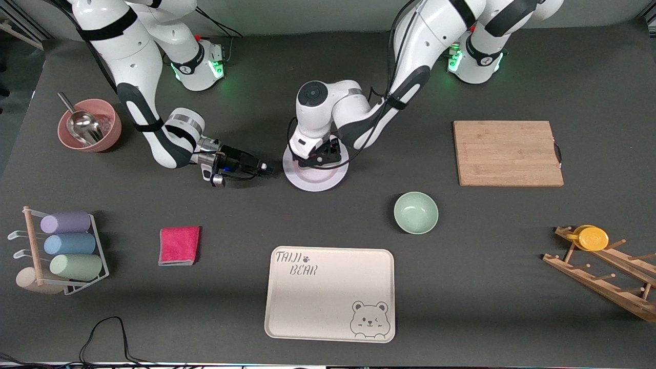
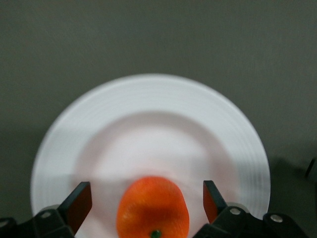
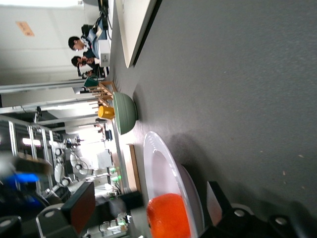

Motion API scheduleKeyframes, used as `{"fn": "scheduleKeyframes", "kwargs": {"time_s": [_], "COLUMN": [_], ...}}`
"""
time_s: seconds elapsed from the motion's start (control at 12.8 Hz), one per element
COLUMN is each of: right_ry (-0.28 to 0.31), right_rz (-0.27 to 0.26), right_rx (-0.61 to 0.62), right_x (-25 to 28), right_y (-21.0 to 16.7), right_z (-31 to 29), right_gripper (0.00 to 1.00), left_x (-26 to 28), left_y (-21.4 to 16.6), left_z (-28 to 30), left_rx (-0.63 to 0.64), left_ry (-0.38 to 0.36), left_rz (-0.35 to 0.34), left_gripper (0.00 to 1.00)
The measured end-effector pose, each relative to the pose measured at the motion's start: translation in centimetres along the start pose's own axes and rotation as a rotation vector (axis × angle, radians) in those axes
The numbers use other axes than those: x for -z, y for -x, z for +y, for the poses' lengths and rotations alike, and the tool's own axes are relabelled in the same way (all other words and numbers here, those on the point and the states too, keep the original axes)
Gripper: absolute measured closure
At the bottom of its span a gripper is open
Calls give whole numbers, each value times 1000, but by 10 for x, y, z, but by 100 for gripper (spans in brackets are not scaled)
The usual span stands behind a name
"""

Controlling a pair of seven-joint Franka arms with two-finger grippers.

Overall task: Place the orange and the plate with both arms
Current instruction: 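Lower the orange onto the plate and open the left gripper, then withdraw the left gripper while the right gripper grips the plate rim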

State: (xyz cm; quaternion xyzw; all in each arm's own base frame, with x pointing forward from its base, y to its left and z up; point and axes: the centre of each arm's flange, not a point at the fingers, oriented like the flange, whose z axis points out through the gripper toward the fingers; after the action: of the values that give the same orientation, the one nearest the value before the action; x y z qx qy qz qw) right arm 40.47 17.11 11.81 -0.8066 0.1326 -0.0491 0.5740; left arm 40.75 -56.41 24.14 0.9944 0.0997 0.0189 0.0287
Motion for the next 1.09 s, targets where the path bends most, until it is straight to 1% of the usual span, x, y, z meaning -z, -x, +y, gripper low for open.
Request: {"fn": "scheduleKeyframes", "kwargs": {"time_s": [0.08, 0.16, 0.31, 0.55, 0.7, 0.86, 1.09], "right_ry": [-1, -2, -1, 3, 8, 10, 6], "right_rz": [-9, -18, -39, -70, -87, -85, -63], "right_rx": [35, 55, 73, 91, 131, 178, 213], "right_x": [-3, -5, -11, -20, -23, -25, -30], "right_y": [4, 8, 16, 27, 35, 38, 42], "right_z": [0, 0, 0, -1, 2, 6, 10], "right_gripper": [0, 0, 0, 0, 0, 0, 0], "left_x": [20, 44, 102, 190, 245, 293, 329], "left_y": [-14, -27, -52, -102, -146, -187, -236], "left_z": [-3, -8, -29, -86, -148, -225, -335], "left_rx": [0, -5, -15, -28, -32, -38, -34], "left_ry": [-5, -10, -29, -39, -36, -57, -78], "left_rz": [2, -10, -52, -112, -137, -137, -135], "left_gripper": [0, 0, 0, 0, 0, 0, 0]}}
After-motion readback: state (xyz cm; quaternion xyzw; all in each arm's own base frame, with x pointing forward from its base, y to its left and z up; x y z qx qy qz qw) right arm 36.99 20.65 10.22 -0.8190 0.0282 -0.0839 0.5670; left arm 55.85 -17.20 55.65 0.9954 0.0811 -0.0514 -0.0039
